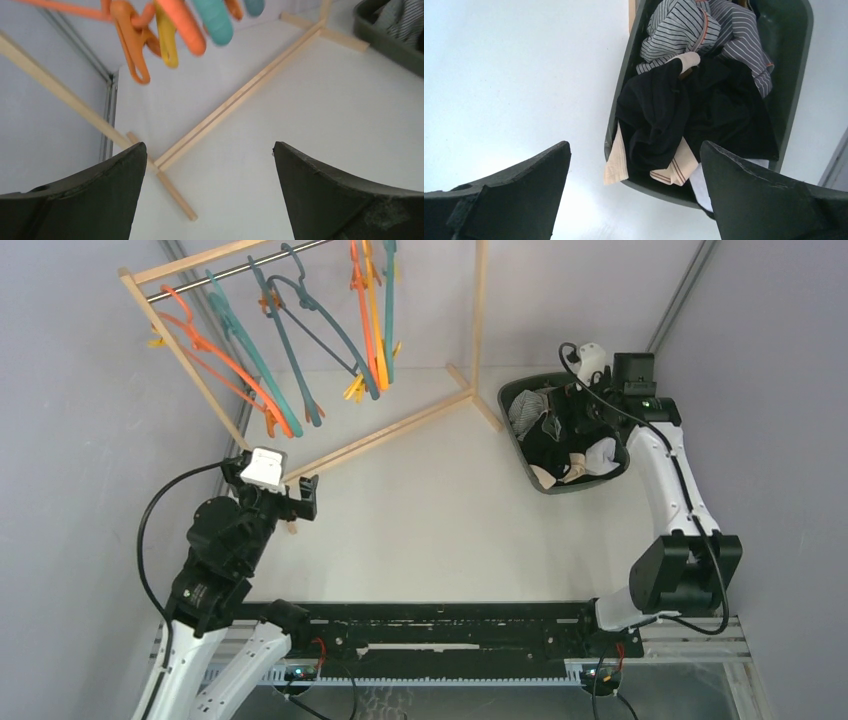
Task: Remove the underwear clipped to the hanger
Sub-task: Place the underwear in the bin, then reset both arms
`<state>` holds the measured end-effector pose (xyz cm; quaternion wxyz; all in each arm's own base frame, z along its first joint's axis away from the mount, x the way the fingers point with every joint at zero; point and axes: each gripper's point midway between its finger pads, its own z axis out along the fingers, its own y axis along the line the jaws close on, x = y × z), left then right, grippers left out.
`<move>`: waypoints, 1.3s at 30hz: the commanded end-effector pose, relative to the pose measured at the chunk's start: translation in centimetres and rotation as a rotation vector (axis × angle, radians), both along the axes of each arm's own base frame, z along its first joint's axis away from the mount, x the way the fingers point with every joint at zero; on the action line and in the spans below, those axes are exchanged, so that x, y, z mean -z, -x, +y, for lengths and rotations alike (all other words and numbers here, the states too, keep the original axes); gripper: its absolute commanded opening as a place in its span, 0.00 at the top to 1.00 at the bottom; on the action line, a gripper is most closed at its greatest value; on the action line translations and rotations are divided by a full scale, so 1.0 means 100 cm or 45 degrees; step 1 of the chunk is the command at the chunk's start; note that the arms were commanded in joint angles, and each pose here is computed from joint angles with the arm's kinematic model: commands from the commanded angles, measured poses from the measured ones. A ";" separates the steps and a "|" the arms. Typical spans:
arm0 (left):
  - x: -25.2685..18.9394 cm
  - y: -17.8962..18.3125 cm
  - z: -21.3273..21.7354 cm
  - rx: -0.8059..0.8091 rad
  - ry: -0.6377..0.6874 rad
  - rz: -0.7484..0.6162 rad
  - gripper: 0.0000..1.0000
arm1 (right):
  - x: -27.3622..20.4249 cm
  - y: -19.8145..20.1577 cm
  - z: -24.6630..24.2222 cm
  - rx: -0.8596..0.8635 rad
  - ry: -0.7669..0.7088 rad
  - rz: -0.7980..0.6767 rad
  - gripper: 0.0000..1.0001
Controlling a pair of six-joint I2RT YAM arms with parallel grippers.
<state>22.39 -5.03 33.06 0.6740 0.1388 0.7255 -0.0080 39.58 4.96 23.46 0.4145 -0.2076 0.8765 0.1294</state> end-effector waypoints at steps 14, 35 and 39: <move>0.045 -0.016 0.051 -0.318 0.179 -0.002 0.00 | -0.033 0.073 -0.014 0.244 -0.043 -0.192 0.00; 0.015 -0.016 0.054 -0.193 0.124 -0.284 0.00 | -0.057 0.121 -0.042 0.450 -0.020 -0.650 0.00; 0.003 -0.002 0.039 -0.085 0.065 -0.291 0.00 | -0.064 0.129 -0.039 0.426 -0.042 -0.699 0.00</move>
